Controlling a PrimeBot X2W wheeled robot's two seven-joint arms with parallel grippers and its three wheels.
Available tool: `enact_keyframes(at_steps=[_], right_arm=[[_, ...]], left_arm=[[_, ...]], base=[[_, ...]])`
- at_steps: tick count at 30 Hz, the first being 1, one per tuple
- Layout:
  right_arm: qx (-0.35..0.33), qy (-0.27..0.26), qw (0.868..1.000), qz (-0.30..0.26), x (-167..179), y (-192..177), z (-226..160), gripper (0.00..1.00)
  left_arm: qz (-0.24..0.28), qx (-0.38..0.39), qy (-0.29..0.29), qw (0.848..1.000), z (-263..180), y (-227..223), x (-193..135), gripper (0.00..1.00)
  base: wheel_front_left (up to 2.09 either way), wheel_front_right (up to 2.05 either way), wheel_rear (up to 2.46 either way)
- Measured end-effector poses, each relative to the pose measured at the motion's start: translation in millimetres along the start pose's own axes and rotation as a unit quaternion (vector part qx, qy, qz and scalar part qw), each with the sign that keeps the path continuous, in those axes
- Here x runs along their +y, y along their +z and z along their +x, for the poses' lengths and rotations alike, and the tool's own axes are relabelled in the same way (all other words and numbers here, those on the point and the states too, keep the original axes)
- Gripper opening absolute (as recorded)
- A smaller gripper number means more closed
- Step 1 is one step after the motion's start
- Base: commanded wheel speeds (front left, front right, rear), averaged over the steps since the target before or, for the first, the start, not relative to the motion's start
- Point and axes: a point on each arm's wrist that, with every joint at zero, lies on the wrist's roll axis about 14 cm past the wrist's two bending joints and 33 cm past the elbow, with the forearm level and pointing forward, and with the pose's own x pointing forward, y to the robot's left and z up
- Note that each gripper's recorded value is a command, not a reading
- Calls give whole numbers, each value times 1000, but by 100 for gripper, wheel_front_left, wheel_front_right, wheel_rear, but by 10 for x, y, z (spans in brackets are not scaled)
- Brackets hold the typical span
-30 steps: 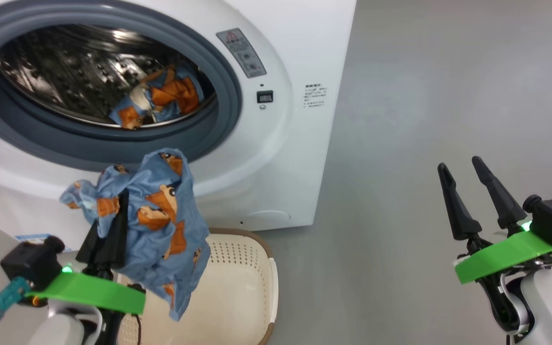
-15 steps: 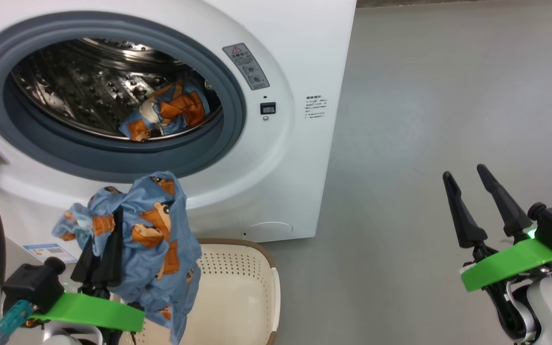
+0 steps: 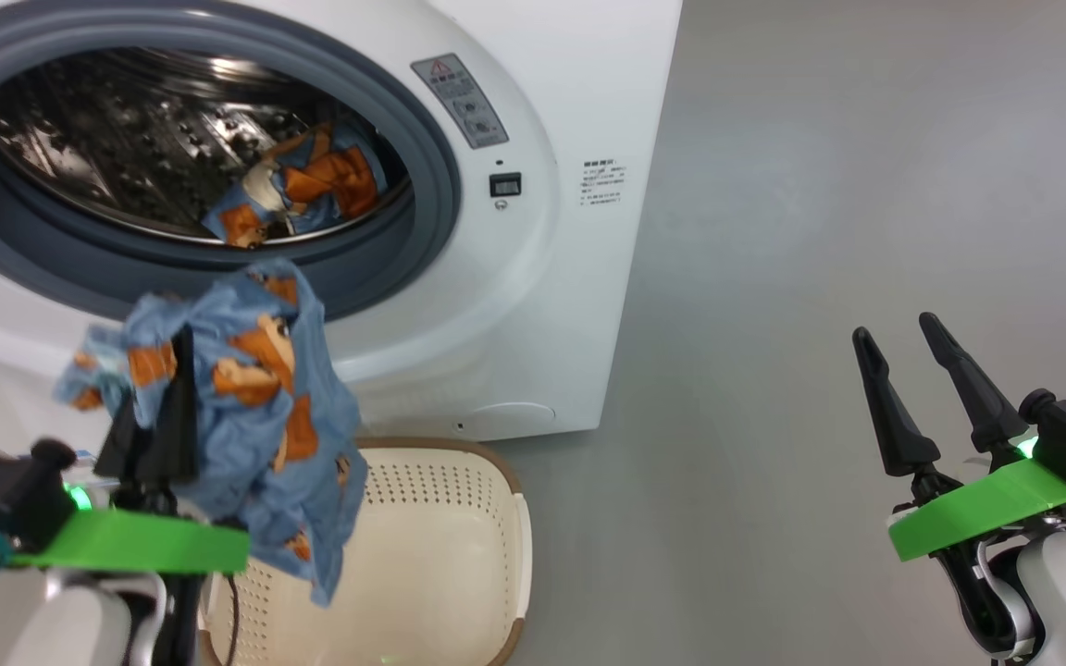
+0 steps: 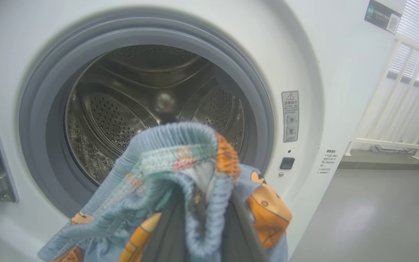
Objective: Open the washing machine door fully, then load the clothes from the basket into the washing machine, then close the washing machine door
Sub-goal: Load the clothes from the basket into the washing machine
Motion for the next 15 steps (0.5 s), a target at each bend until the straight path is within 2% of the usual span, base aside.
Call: enact_keyframes(at_steps=[7,15], right_arm=[[12,-8,1000,2,-60,-107,42,100],[25,-20,999,-4,-165,-259,198,100]], left_arm=[[2,-8,-18,1000,455,7,35,0],[16,17,-5,1000,1165,-213,330,0]], base=[[0,0,0],[0,0,0]])
